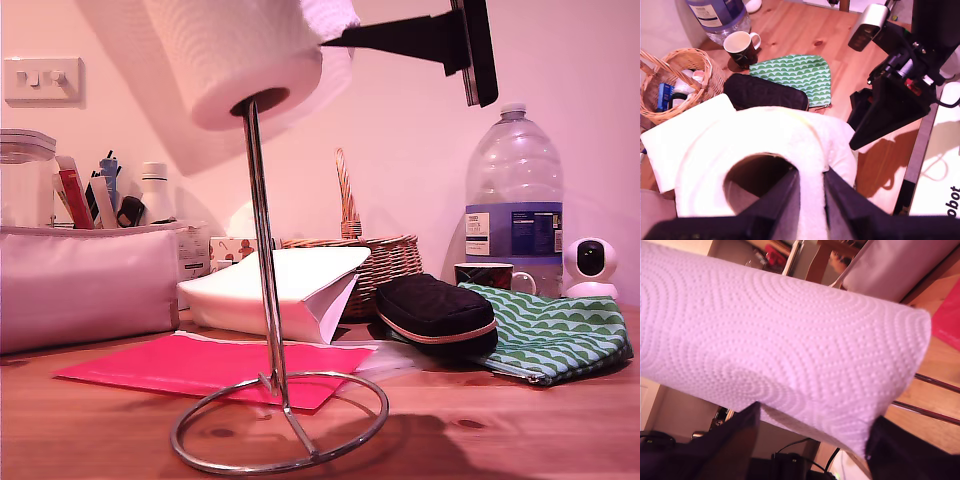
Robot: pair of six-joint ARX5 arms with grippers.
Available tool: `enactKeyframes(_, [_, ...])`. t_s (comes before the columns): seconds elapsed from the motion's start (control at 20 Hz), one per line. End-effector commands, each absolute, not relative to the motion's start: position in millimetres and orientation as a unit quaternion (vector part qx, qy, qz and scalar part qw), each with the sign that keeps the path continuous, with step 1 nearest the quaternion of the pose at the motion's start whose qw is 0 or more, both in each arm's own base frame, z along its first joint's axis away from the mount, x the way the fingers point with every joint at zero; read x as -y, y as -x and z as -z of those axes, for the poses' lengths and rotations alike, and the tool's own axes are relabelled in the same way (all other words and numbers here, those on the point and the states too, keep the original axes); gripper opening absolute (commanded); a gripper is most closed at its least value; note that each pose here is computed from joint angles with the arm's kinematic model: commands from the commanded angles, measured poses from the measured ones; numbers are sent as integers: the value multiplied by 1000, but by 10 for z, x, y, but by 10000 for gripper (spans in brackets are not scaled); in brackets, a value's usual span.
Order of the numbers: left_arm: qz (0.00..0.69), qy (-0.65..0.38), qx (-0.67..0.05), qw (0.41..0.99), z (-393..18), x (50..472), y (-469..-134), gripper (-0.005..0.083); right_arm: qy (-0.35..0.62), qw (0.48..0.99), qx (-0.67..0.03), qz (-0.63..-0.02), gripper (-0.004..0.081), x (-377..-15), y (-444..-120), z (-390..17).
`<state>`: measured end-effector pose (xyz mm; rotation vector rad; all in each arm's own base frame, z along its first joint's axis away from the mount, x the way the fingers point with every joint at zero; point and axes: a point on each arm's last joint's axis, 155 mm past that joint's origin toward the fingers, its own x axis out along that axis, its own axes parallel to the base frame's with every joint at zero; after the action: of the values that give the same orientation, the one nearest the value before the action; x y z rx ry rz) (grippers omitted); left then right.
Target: Insert the paper towel roll into the metallic stand.
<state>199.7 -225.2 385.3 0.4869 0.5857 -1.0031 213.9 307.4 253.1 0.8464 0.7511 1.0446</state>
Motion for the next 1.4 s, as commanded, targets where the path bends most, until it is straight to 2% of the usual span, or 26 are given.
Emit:
enactKeyframes(0.0, [472, -234, -288, 800, -3727, 2317, -2056, 35, -382, 714, -324, -489, 624, -3107, -2062, -2692])
enactKeyframes(0.15, [477, -231, -288, 798, -3730, 2333, -2037, 11, -384, 726, -338, -460, 668, -3037, -2157, -2568])
enactKeyframes(0.45, [482, -238, -283, 794, -3732, 2340, -2028, -22, -378, 734, -392, -407, 671, -2898, -2215, -2226])
enactKeyframes(0.55, [485, -237, -283, 793, -3732, 2347, -2018, -22, -380, 745, -378, -396, 671, -2863, -2295, -2245])
enactKeyframes(0.85, [498, -230, -283, 787, -3740, 2385, -1972, -22, -392, 754, -317, -421, 671, -2876, -2399, -2541])
enactKeyframes(1.35, [498, -229, -283, 787, -3740, 2385, -1972, -22, -401, 739, -354, -409, 670, -2982, -2405, -2342])
